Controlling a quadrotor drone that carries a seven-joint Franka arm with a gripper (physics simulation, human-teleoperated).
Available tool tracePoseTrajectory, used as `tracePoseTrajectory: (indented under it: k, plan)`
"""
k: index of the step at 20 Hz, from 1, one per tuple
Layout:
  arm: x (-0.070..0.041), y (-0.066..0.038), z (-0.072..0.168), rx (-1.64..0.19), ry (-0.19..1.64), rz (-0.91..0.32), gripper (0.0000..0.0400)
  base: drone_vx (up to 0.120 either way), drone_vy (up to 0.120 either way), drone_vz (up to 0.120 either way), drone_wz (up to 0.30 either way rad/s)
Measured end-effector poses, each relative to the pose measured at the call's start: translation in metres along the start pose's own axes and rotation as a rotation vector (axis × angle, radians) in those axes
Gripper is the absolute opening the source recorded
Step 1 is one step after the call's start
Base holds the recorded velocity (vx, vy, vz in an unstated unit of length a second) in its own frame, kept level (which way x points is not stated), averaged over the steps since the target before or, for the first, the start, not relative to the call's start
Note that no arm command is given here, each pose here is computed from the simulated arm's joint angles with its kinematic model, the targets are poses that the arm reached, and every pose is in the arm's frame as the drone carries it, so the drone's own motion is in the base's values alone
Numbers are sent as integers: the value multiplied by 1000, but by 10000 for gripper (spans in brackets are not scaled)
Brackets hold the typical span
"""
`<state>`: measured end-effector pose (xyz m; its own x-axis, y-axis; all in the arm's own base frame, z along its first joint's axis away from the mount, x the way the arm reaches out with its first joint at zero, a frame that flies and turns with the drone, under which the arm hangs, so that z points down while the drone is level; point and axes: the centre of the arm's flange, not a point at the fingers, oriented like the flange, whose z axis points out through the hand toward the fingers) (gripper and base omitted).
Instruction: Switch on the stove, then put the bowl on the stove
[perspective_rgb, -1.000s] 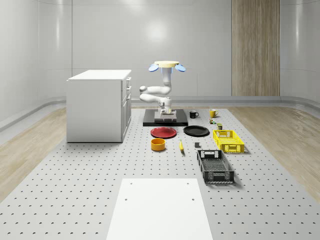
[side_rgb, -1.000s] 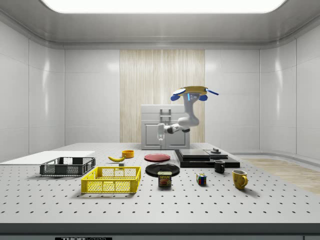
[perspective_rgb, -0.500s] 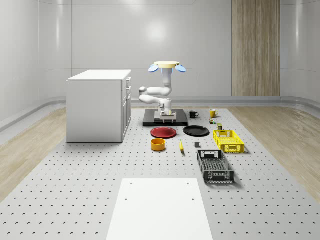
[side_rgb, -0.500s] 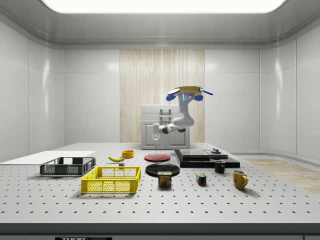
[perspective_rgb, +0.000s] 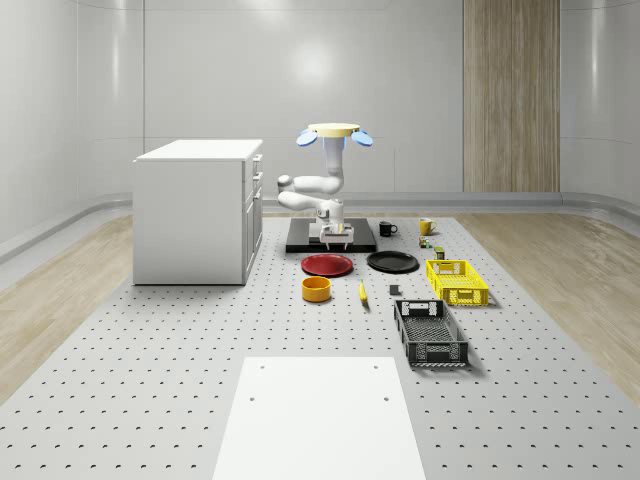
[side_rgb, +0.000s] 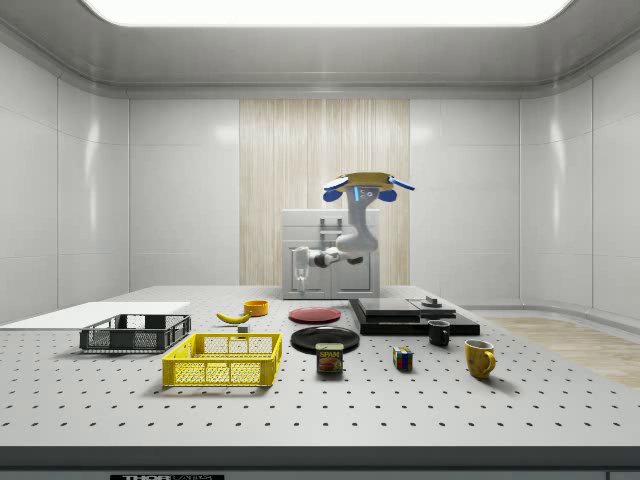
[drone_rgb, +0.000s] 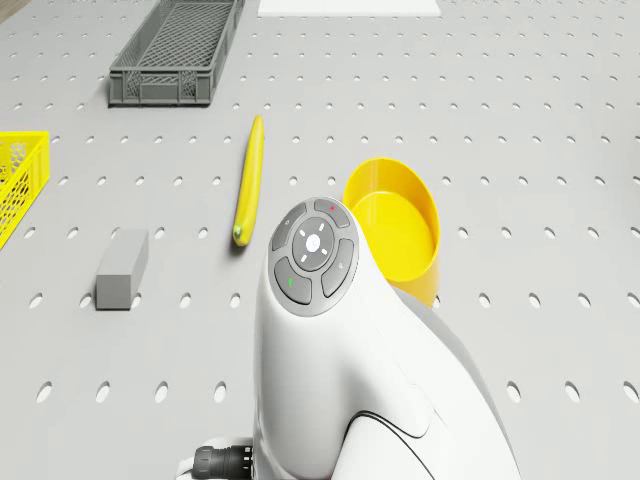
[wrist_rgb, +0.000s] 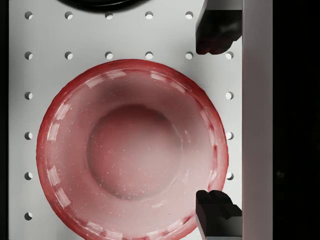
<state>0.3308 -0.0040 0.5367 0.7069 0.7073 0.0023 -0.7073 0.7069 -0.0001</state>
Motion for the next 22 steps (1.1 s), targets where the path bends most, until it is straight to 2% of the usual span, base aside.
tracePoseTrajectory:
  k: [22]
  plan:
    - [0, 0, 0, 0, 0, 0, 400, 120, 0, 0, 0]
